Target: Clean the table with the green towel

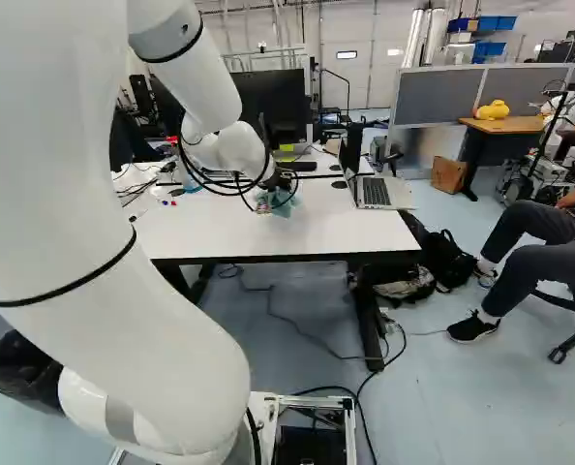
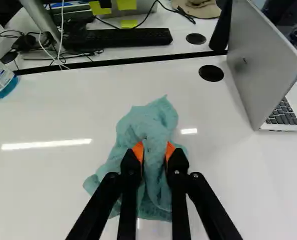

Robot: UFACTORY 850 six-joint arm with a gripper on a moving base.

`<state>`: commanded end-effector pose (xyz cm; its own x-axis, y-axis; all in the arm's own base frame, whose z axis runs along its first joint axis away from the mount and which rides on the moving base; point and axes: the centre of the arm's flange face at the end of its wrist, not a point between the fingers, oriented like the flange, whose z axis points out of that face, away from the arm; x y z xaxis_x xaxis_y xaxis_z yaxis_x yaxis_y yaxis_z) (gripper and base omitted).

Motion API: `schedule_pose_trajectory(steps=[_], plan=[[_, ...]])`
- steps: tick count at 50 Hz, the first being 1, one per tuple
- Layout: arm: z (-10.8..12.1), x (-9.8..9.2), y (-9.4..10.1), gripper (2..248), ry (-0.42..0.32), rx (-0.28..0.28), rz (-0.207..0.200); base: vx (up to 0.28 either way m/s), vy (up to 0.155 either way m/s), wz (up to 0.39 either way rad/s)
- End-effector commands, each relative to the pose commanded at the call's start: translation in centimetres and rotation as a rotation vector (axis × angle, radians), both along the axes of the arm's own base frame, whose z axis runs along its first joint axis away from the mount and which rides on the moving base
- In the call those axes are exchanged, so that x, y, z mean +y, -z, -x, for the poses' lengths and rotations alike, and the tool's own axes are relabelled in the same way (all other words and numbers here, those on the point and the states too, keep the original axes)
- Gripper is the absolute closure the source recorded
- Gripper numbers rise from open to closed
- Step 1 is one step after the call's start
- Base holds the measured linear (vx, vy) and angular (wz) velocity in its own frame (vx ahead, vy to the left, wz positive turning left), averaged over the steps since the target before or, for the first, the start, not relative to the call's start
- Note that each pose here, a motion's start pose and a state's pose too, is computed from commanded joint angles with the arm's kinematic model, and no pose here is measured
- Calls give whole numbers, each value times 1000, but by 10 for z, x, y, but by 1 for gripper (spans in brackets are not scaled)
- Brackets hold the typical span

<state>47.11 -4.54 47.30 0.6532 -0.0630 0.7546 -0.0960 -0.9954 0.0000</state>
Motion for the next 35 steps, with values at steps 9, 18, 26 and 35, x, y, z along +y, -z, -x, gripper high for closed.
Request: schedule_pose_trajectory(steps=[9,18,26,35], plan=[[-7,-14,0,185,29,-1,0,0,0,0],[-15,-29,0,185,57,-2,0,0,0,0],[-19,-38,0,185,73,-3,0,0,0,0],[-19,-38,0,185,73,-3,0,0,0,0]])
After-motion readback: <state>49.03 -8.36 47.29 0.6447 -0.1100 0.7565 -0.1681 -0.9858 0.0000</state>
